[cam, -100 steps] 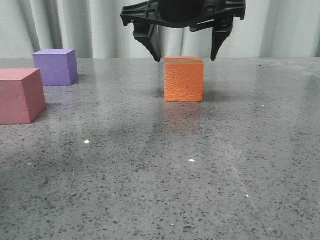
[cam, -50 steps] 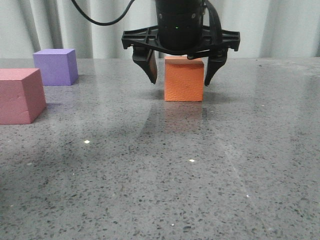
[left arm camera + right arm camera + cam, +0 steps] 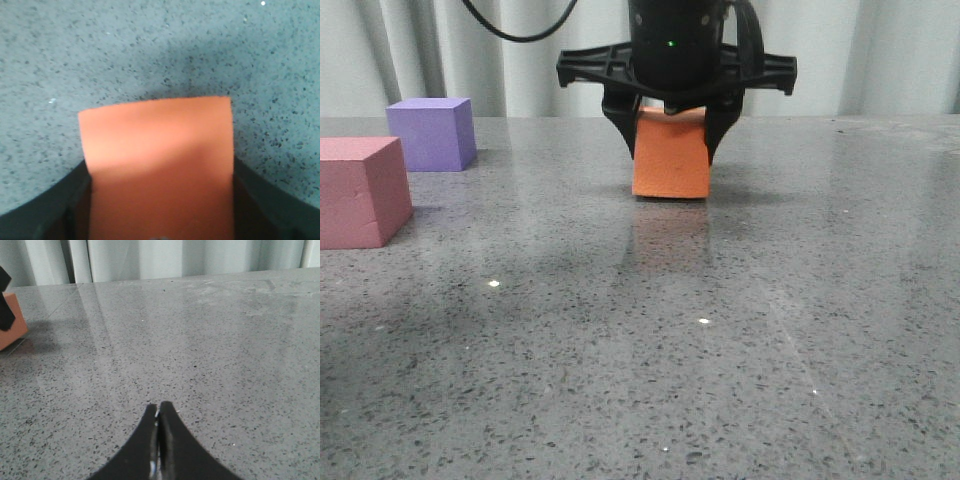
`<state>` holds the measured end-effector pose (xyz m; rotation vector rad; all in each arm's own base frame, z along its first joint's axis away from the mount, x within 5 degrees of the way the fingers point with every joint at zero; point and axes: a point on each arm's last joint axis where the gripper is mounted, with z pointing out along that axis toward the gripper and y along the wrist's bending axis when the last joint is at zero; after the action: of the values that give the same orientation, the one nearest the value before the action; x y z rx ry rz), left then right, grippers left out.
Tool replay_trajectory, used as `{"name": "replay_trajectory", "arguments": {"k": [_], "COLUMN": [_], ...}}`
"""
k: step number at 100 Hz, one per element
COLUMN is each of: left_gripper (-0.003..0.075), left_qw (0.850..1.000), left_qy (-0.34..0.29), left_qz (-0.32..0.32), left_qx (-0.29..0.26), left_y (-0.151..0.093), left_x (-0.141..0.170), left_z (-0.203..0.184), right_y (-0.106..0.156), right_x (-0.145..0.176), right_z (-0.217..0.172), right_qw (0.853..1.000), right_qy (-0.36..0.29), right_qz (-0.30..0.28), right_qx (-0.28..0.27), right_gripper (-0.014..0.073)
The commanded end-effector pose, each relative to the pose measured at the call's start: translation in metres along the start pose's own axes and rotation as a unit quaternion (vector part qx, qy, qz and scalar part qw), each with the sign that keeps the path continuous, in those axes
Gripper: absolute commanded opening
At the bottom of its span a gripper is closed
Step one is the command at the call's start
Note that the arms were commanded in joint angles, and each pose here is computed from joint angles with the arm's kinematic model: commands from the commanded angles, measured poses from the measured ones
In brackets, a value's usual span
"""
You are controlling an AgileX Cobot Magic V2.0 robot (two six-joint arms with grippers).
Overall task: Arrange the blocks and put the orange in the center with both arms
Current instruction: 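Close the left gripper on the orange cube and lift it, then carry the orange cube beside the purple cube and lower it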
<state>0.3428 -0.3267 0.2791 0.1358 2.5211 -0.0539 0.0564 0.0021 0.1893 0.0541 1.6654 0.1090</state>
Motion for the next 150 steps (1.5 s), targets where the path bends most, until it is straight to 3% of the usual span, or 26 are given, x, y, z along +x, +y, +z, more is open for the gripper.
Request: {"name": "replay_trajectory", "arguments": {"k": [1,17,33,63,89,120,150], "left_gripper": [0.0043,0.0043,0.0043,0.0043,0.0043,0.0043,0.0043], "left_qw": [0.998,0.996,0.988,0.977,0.975,0.973,0.978], "left_qy": [-0.054,-0.092,-0.130,-0.186,-0.163,-0.145,-0.143], "left_qz": [-0.002,0.000,0.005,-0.008,-0.022,-0.050,-0.068], "left_qx": [0.019,-0.007,-0.087,-0.106,-0.149,-0.172,-0.138], "left_y": [0.007,0.021,0.048,0.077,0.116,0.166,0.193], "left_x": [-0.024,-0.039,-0.047,-0.054,-0.045,-0.012,0.007], "left_z": [-0.047,-0.078,-0.107,-0.151,-0.146,-0.136,-0.126], "right_y": [0.002,0.002,0.002,0.002,0.002,0.002,0.002], "right_x": [-0.014,-0.014,-0.014,-0.014,-0.014,-0.014,-0.014], "right_z": [-0.003,-0.003,-0.003,-0.003,-0.003,-0.003,-0.003], "right_qw": [0.998,0.998,0.998,0.998,0.998,0.998,0.998], "right_qy": [-0.061,-0.061,-0.061,-0.061,-0.061,-0.061,-0.061], "right_qz": [-0.007,-0.007,-0.007,-0.007,-0.007,-0.007,-0.007], "right_qx": [-0.008,-0.008,-0.008,-0.008,-0.008,-0.008,-0.008], "right_gripper": [-0.0067,-0.0067,-0.0067,-0.0067,-0.0067,-0.0067,-0.0067]}}
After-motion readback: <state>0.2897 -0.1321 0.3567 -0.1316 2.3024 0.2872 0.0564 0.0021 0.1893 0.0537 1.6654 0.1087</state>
